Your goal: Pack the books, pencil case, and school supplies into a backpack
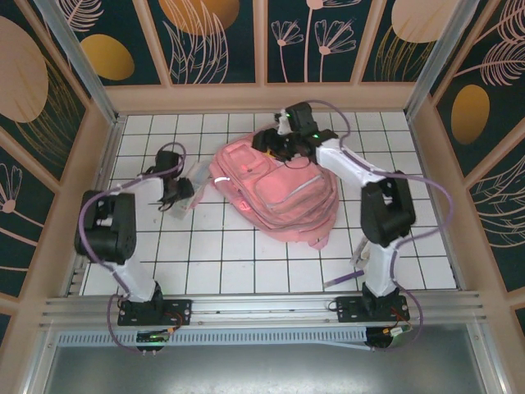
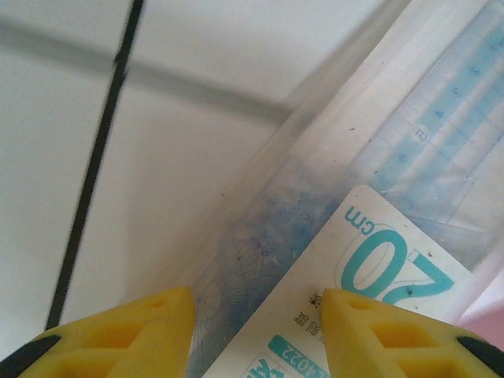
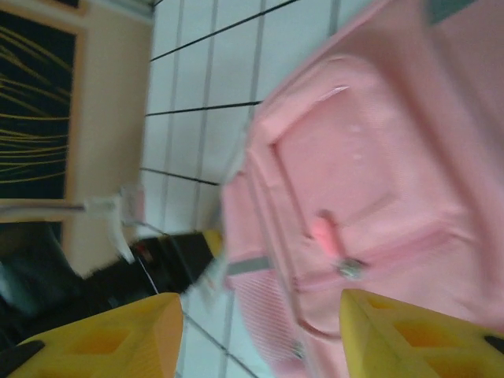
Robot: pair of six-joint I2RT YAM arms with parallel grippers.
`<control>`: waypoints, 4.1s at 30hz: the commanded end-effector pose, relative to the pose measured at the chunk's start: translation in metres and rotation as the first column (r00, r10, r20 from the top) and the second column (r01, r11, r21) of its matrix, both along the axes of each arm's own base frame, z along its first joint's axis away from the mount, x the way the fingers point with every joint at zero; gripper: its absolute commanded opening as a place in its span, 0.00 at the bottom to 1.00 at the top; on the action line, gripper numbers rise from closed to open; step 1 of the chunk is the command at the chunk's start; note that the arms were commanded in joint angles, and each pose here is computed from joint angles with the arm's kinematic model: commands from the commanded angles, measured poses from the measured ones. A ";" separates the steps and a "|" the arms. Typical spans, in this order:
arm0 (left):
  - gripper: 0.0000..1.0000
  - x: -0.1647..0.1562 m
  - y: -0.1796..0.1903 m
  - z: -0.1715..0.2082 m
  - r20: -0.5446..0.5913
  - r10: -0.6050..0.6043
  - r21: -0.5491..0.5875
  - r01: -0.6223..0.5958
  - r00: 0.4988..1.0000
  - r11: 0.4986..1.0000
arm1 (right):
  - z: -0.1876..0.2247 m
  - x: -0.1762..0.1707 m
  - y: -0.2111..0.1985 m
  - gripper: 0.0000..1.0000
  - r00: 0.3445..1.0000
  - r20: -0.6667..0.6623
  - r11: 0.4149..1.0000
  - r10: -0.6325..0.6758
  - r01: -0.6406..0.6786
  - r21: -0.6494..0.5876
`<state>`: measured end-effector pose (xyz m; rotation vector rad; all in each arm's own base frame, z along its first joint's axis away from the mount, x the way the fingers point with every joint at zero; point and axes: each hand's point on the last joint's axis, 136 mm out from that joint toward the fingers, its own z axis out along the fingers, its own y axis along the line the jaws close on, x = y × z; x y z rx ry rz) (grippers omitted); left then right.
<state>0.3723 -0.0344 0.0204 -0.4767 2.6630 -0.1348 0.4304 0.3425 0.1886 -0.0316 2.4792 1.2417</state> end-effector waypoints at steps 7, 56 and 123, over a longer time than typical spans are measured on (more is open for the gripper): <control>0.40 -0.165 -0.036 -0.025 -0.293 0.113 -0.285 -0.200 0.949 0.937 | -0.009 -0.042 0.095 0.43 0.942 -0.259 0.965 0.215 -0.164 0.204; 0.00 -0.174 -0.101 -0.011 -0.324 0.162 -0.672 -0.347 0.932 0.654 | -0.160 -0.172 0.146 0.21 0.603 -0.213 0.585 0.768 -0.797 -0.148; 0.00 0.024 -0.317 0.245 0.633 -0.690 0.317 0.695 0.352 0.646 | 0.049 -0.091 -0.307 0.00 0.736 0.206 0.754 -0.645 0.657 0.012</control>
